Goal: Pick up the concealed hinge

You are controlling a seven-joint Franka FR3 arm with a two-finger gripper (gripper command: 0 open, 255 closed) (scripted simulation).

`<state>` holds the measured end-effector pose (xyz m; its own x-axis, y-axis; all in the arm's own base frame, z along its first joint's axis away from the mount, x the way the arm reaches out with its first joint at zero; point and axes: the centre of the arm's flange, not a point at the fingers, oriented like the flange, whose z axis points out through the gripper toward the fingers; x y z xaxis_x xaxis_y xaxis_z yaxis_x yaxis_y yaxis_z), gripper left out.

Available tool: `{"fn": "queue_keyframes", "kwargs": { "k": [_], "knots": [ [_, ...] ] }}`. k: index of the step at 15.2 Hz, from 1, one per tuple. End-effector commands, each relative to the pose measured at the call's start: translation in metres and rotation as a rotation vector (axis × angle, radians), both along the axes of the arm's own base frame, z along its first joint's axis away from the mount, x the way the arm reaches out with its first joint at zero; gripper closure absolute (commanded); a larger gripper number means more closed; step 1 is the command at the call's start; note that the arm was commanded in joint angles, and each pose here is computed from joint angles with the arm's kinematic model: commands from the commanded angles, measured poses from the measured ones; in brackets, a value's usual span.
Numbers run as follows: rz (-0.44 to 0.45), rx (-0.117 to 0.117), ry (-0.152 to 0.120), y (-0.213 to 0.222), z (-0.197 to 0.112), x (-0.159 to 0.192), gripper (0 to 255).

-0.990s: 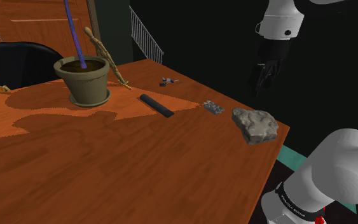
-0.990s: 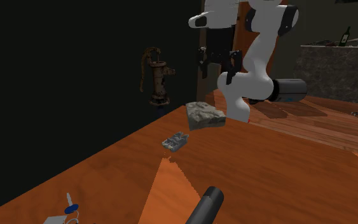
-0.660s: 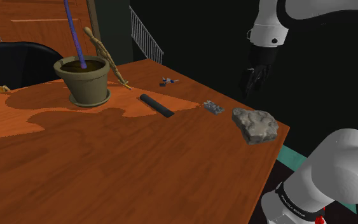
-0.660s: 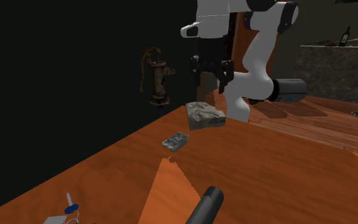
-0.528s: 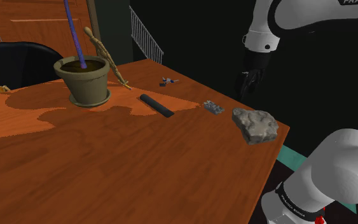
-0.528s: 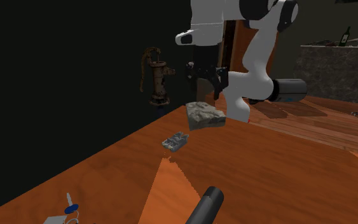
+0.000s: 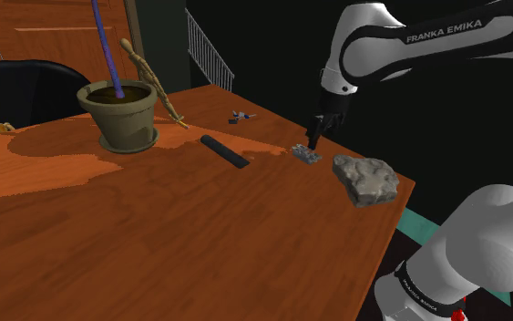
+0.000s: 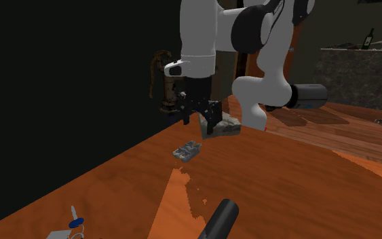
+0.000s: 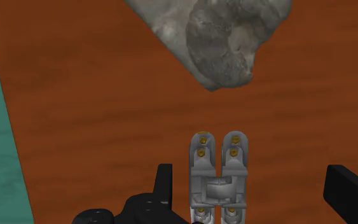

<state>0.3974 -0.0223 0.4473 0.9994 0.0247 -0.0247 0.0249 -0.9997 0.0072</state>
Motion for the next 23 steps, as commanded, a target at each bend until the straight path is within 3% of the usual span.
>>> {"fn": "queue_keyframes", "kwargs": {
  "k": [1, 3, 12, 13, 23],
  "knots": [
    [0.006, 0.006, -0.023, -0.004, -0.015, 0.017, 0],
    [0.010, 0.011, -0.038, -0.008, -0.028, 0.032, 0],
    [0.010, 0.011, -0.038, -0.008, -0.068, 0.032, 0],
    [0.010, 0.011, -0.038, -0.009, -0.067, 0.031, 255],
    [0.010, 0.011, -0.038, -0.008, -0.063, 0.032, 255]
  ]
}}
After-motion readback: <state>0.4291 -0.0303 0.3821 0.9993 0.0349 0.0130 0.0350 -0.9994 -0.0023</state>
